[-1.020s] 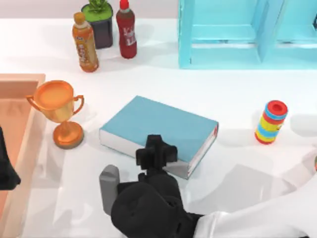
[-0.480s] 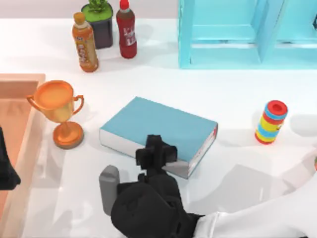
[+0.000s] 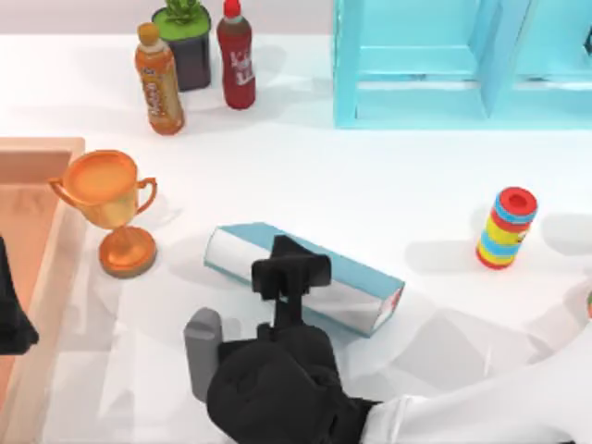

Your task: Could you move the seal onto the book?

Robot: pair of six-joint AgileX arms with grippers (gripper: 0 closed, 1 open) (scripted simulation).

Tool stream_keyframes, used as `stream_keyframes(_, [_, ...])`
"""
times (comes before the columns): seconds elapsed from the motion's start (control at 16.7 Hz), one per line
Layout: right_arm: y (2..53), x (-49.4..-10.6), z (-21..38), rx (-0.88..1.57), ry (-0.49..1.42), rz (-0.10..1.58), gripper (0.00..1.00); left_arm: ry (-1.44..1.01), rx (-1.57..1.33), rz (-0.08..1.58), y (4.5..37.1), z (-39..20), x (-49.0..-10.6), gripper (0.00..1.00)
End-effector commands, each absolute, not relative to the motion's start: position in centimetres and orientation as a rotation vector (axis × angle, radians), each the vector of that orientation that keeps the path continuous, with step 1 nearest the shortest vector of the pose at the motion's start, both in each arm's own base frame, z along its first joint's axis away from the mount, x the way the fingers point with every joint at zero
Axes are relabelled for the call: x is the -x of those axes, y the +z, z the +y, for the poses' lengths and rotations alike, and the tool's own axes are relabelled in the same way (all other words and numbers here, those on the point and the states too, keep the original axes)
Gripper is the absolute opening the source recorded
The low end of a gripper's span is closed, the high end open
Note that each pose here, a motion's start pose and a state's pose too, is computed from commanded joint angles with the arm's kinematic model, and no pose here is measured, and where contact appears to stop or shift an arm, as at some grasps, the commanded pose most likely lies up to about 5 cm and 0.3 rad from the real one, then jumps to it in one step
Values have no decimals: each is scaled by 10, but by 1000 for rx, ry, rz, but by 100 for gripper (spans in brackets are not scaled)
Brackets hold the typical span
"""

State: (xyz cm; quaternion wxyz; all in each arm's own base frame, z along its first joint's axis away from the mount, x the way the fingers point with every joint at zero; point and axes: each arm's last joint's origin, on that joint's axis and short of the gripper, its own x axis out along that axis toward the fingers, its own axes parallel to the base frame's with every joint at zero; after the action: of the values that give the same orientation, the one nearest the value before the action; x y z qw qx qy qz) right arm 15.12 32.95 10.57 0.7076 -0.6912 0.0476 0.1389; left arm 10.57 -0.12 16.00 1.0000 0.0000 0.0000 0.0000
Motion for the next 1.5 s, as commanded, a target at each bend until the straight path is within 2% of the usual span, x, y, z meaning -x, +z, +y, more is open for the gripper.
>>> stream_keyframes(0.54, [105, -151, 329, 1536, 309, 107, 100, 0, 0, 0, 160, -1, -106, 100])
stream_keyframes(0.84, [101, -142, 310, 1561, 313, 171, 100, 0, 0, 0, 160, -1, -106, 100])
stream_keyframes(1.26, [76, -91, 265, 1710, 371, 293, 100, 0, 0, 0, 160, -1, -106, 100])
stream_keyframes(1.5, [71, -51, 259, 1789, 401, 263, 100, 0, 0, 0, 160, -1, -106, 100])
